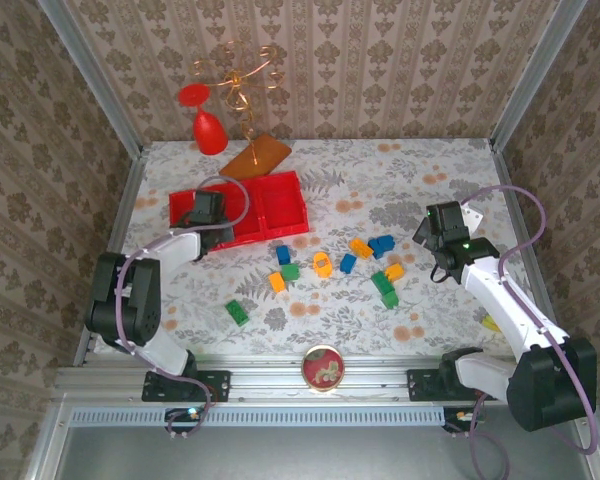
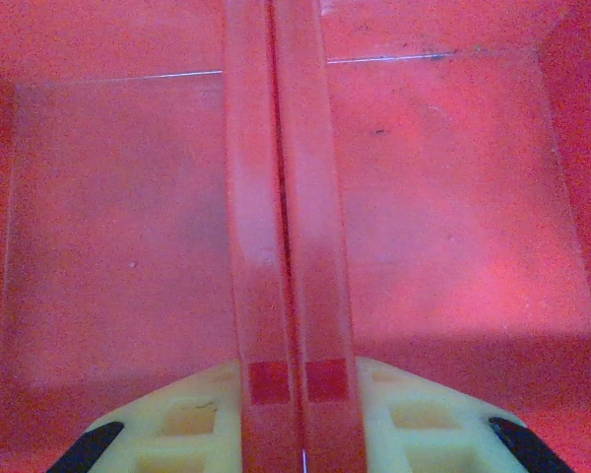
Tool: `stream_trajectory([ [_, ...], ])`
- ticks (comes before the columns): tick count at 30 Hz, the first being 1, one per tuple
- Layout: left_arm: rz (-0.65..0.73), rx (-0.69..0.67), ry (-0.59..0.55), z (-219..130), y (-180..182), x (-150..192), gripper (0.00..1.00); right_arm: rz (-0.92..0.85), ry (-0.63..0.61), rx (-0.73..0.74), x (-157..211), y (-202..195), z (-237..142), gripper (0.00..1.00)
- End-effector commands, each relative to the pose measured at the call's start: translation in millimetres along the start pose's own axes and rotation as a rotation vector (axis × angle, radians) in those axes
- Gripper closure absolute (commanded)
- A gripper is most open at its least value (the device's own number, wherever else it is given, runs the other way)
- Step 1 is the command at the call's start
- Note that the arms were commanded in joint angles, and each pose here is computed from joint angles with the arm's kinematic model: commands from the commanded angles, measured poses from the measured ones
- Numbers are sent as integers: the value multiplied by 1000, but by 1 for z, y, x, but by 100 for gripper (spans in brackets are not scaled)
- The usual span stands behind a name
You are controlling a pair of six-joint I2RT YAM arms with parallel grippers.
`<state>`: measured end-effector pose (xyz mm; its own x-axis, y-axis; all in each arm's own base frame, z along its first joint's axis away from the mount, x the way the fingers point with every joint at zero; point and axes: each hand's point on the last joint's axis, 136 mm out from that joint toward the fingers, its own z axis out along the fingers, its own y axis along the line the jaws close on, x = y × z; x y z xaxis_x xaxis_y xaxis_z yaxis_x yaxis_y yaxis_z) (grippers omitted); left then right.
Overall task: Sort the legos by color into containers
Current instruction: Move the container to the top-center of the table.
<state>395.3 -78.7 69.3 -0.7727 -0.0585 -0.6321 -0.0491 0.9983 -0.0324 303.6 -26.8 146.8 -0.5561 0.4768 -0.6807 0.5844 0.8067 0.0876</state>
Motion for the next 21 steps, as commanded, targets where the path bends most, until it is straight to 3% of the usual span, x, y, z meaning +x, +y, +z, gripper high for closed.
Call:
stream_trajectory([
  [1,37,17,7,-13,-7,9,83,20,5,7,-2,1,-5,0],
  [9,18,75,2,-16,-30,12,82,28,2,3,-3,1,-5,0],
  [21,37,124,41,-1,-93,5,81,34,9,8,-2,-1,-8,0],
])
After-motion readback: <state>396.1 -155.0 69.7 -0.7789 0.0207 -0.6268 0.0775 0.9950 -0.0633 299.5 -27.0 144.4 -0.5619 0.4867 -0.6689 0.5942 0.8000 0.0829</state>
